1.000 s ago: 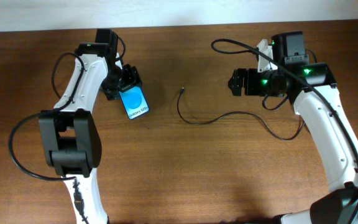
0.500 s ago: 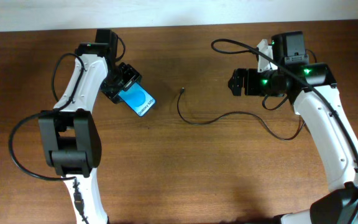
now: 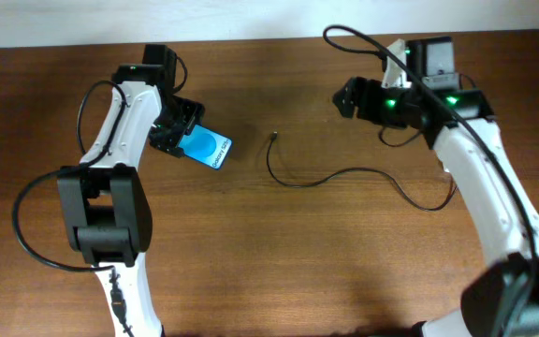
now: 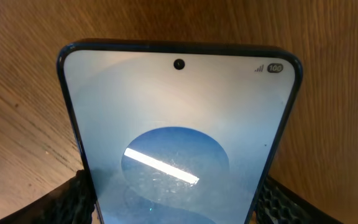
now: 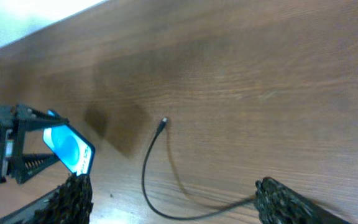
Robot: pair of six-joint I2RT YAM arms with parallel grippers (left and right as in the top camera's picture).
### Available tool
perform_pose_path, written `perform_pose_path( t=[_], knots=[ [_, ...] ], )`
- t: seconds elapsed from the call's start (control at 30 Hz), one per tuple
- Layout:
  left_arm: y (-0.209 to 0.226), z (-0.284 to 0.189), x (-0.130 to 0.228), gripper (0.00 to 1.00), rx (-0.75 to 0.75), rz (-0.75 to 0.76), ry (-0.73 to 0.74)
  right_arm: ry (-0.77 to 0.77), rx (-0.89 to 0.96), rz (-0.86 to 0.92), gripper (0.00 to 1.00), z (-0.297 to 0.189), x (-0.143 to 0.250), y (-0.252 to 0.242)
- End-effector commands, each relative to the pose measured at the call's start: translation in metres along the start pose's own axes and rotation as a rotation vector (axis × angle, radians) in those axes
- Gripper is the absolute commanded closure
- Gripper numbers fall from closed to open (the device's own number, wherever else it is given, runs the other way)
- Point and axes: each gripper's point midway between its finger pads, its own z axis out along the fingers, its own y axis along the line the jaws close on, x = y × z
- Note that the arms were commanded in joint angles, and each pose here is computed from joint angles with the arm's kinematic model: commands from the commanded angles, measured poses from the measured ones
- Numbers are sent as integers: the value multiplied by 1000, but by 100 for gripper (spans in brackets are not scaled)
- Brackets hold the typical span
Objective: Plug charger to phone and switch on socket
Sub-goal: 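Grasp the black cable's USB-C end with the right gripper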
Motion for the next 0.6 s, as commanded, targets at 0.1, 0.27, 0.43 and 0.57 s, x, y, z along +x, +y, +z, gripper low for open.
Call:
perform_pose_path(
  t=[0.1,0.27,0.43,0.57],
  knots=[
    [-16,-16,15,100,110,-70,180,104,-66,169,29,84,25,24],
    [-12,-19,15,100,116,-97,229,145,-91,223,45,134,43,33],
    [-10,-20,13,100,113,-106,235,219,-128,238,51,173,69,34],
    [-10,-20,13,100,111,-106,236,259,-155,244,58,194,83,32]
  ],
)
